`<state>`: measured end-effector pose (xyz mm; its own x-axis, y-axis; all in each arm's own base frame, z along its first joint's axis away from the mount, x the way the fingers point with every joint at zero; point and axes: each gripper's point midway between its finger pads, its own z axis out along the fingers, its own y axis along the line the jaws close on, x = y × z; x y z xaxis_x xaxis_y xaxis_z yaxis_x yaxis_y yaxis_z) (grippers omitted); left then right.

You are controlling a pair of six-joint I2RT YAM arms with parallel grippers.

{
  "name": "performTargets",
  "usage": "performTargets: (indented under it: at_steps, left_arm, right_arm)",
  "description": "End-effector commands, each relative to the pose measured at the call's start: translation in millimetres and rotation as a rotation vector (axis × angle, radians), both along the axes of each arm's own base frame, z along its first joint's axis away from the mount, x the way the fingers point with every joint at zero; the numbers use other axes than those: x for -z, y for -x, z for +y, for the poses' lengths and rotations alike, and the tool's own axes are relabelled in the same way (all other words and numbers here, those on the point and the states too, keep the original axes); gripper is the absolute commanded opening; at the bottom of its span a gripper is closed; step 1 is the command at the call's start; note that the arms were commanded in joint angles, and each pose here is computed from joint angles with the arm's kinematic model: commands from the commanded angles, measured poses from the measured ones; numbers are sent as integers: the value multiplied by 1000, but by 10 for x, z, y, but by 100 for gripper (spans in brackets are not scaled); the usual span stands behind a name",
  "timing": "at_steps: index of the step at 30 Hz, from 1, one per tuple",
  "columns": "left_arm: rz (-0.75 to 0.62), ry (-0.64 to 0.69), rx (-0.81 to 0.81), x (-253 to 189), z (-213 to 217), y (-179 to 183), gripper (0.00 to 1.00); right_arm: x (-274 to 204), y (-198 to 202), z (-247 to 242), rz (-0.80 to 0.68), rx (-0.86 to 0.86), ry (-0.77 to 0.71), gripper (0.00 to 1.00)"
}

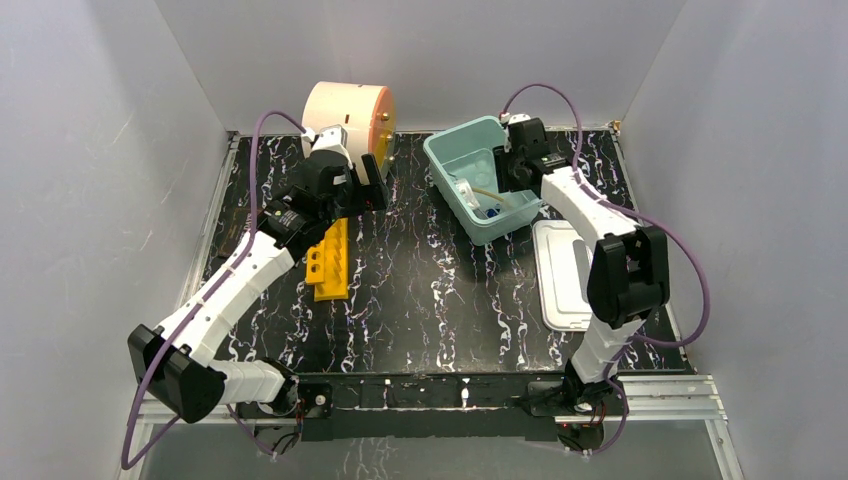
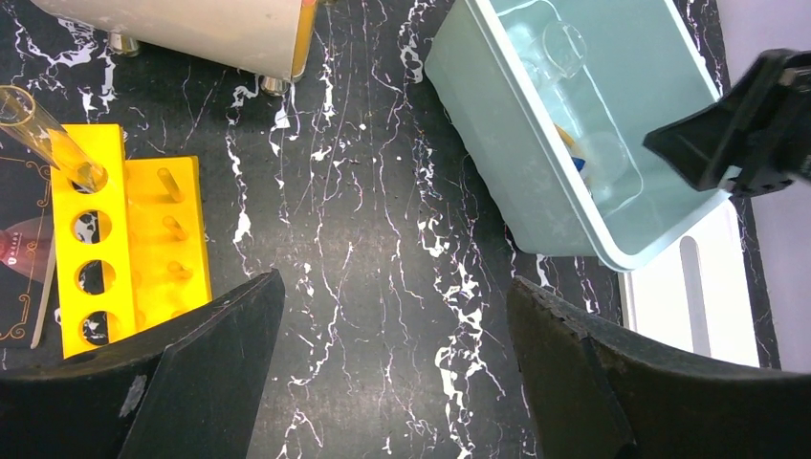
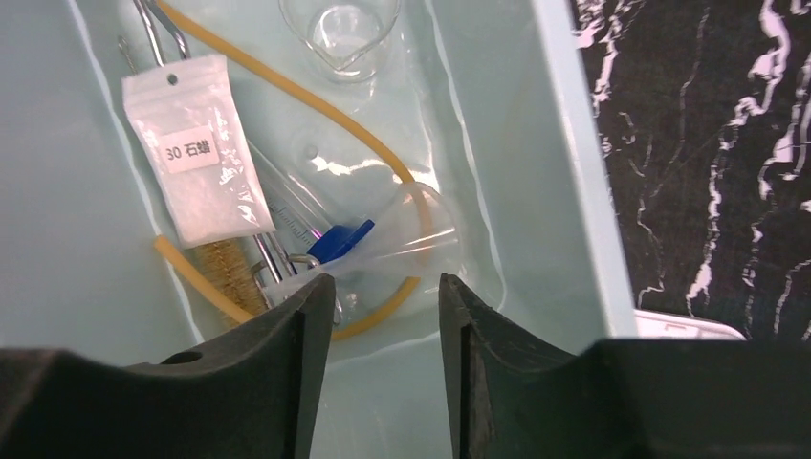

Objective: Organize the chemistry lab equipment

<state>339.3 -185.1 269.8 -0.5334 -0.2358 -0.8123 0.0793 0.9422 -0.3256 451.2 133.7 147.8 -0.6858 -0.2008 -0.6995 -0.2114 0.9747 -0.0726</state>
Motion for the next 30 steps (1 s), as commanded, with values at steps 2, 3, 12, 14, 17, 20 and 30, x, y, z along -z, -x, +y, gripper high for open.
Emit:
performTargets:
  at_steps: [2,3,12,14,17,20,30]
  left_arm:
    - [-47,15,1,-168,15,-29,86]
    - [-45,15,1,-158,16,-25,86]
    - [-28,29,9,-57,-2,14,92]
    - [-24,33,17,-45,-18,21,92]
    - [-23,43,32,-25,-44,38,92]
    - [-12,51,44,28,-78,41,93]
    - [6,69,50,69,-140,13,93]
  right_arm:
    - [-955,15,-143,-199,98,-63,57]
    - [-1025,53,-183,-211,116,-68,59]
    - [-950,713,-673,-125,346,-100,65]
    - [-897,899,-724,-82,356,-102,67]
    - [-942,1132,-798,-50,366,-89,68]
    - [-768,1414,-844,19,385,-89,70]
    - [161,2026,-633,264,533,-287,60]
